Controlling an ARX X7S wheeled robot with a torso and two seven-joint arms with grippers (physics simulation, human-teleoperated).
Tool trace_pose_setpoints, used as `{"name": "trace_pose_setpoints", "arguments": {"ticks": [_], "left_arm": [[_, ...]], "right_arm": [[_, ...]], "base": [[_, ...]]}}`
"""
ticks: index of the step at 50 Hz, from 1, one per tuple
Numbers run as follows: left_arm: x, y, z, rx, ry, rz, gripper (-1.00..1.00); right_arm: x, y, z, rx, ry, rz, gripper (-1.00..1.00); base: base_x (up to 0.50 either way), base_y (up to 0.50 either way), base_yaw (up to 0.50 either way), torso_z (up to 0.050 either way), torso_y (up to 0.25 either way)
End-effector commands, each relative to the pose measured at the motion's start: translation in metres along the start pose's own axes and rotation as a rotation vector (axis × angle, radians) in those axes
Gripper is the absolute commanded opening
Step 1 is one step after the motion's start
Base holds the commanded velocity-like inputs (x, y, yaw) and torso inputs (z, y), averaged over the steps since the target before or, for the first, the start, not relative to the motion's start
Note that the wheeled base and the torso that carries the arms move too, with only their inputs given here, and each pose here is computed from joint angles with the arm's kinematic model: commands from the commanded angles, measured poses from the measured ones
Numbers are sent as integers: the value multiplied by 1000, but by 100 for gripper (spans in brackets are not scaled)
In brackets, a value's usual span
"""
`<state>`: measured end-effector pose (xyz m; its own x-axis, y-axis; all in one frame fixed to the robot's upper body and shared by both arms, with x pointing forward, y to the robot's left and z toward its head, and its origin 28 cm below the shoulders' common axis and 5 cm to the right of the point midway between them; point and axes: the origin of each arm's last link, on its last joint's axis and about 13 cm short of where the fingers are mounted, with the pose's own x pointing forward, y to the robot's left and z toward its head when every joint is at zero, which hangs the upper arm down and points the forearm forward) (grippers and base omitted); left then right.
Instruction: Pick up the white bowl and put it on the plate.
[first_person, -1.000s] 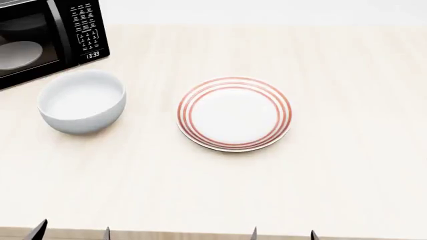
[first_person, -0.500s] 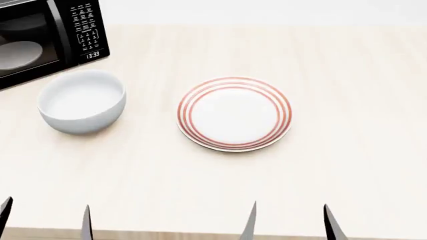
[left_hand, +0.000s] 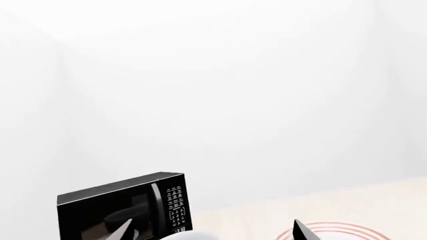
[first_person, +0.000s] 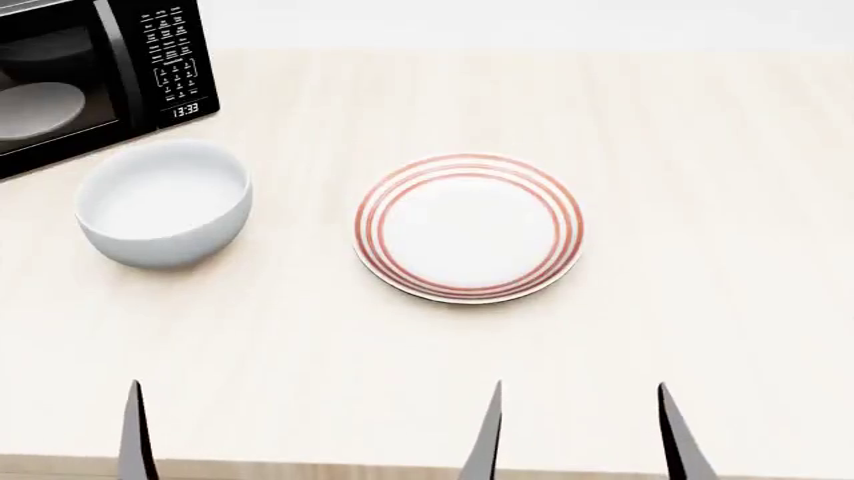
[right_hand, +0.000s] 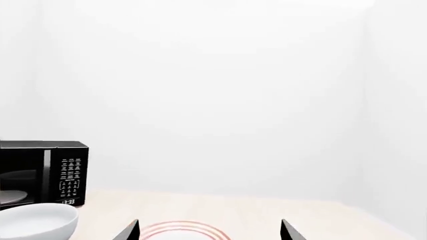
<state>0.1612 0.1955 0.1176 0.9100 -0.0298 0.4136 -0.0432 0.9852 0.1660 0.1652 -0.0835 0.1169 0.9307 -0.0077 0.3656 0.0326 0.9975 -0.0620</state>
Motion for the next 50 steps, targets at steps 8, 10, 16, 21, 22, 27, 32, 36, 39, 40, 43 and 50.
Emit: {"name": "trace_pose_setpoints", "arguments": {"ticks": [8,10,16,21,22,27,32,36,39,40,43,50], "left_arm": [[2,4,7,10,-32,41,100],[2,4,6,12,-31,42,100],[1,4,6,16,-32,42,100],[1,3,5,19,-31,41,100],[1,3,5,20,-31,41,100],[1,3,5,25,-30,39,100],[1,3,5,29,-31,40,100],[1,3,4,31,-29,39,100],[2,3,3,31,-28,41,100],[2,3,3,31,-27,41,100],[1,3,3,30,-24,41,100],[2,3,8,34,-21,36,100]], "right_arm": [[1,-3,0,-7,-14,-18,100],[0,-3,0,-5,-15,-20,100],[0,-2,0,-11,-15,-18,100],[0,-2,0,-10,-13,-17,100],[0,-2,0,-11,-13,-16,100],[0,-2,0,-13,-12,-11,100],[0,-1,-1,-12,-10,-9,100],[0,-1,-2,-13,-9,-9,100],[0,-1,-1,-14,-12,-8,100],[0,-1,-1,-15,-14,-7,100],[1,0,-2,-25,-10,-5,100],[0,0,-4,-26,-7,1,100]], "base": [[341,0,0,0,0],[500,0,0,0,0],[500,0,0,0,0],[500,0,0,0,0],[500,0,0,0,0],[500,0,0,0,0],[500,0,0,0,0],[500,0,0,0,0],[500,0,0,0,0],[500,0,0,0,0],[167,0,0,0,0],[0,0,0,0,2]]}}
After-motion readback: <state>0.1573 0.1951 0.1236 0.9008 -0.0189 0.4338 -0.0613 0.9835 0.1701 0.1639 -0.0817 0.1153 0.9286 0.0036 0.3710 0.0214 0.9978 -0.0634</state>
